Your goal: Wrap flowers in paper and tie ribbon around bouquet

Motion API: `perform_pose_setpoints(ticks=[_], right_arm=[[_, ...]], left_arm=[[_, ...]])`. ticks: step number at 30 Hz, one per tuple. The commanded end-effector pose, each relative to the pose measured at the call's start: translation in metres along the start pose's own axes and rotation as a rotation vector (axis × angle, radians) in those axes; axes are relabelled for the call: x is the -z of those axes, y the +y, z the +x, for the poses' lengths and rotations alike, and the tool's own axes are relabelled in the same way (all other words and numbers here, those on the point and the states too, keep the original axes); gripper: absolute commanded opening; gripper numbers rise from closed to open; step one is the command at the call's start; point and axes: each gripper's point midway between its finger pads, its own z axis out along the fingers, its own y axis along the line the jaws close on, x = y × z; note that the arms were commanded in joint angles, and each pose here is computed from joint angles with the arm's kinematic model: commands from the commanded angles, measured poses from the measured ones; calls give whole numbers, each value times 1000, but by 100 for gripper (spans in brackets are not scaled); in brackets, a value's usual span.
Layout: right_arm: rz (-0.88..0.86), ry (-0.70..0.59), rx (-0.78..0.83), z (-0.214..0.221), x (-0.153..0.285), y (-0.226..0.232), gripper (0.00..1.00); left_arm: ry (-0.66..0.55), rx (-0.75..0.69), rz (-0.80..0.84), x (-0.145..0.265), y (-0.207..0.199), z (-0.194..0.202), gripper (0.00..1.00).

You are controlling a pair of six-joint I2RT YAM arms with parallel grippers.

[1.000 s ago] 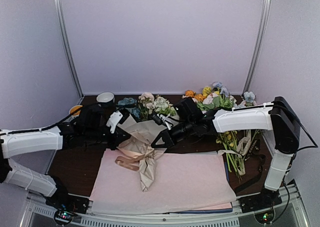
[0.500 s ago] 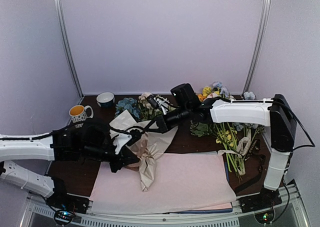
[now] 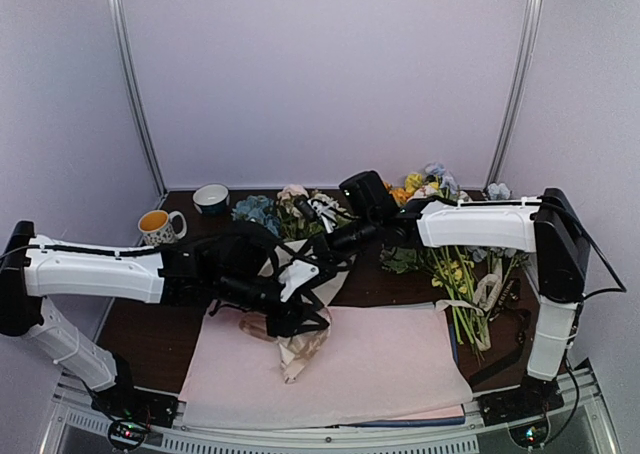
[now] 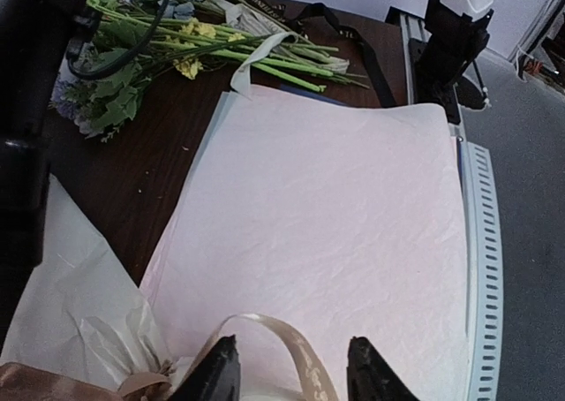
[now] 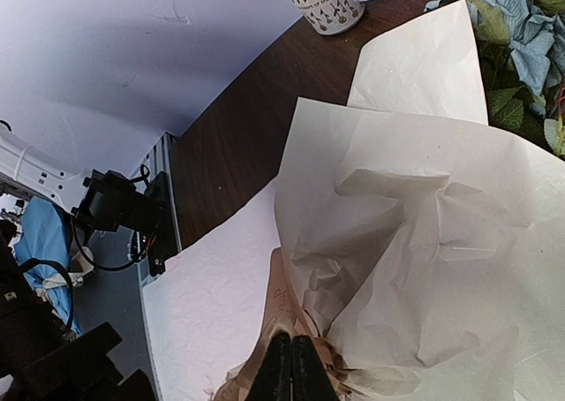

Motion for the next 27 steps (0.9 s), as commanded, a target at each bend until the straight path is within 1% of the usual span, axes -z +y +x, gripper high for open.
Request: perform_pose_setpoints(ticks=[1, 5, 7, 8, 13, 15, 17, 20, 23, 25, 27], right_arm=[[-4, -32, 3, -13, 4, 4, 0], [-20, -40, 5, -16, 6, 10, 0], [-50, -43, -2, -17, 6, 17, 0], [-67, -41, -8, -16, 5, 21, 0], [-105, -57, -8, -15, 1, 41, 0], [-123, -79, -14, -17, 2, 49, 0], [-140, -114, -29, -22, 5, 55, 0], [-149, -133, -41, -23, 5, 60, 0], [-154, -121, -43, -18, 2, 62, 0], [-159, -109, -43, -15, -1, 63, 0], [-162, -105, -41, -14, -3, 64, 0]], left_arm=[[-2, -76, -108, 11, 15, -13, 50], [-18, -100, -202, 34, 24, -7, 60], [-84, -85, -264, 53, 29, -11, 65], [-106, -61, -286, 58, 33, -4, 66], [-270, 121, -386, 86, 65, 3, 63], [-303, 175, -386, 87, 76, 9, 67], [-309, 215, -351, 80, 82, 16, 72], [-292, 214, -305, 68, 83, 17, 72], [-283, 219, -354, 63, 95, 19, 72], [-302, 232, -386, 65, 104, 18, 71], [-327, 229, -364, 64, 104, 14, 69]])
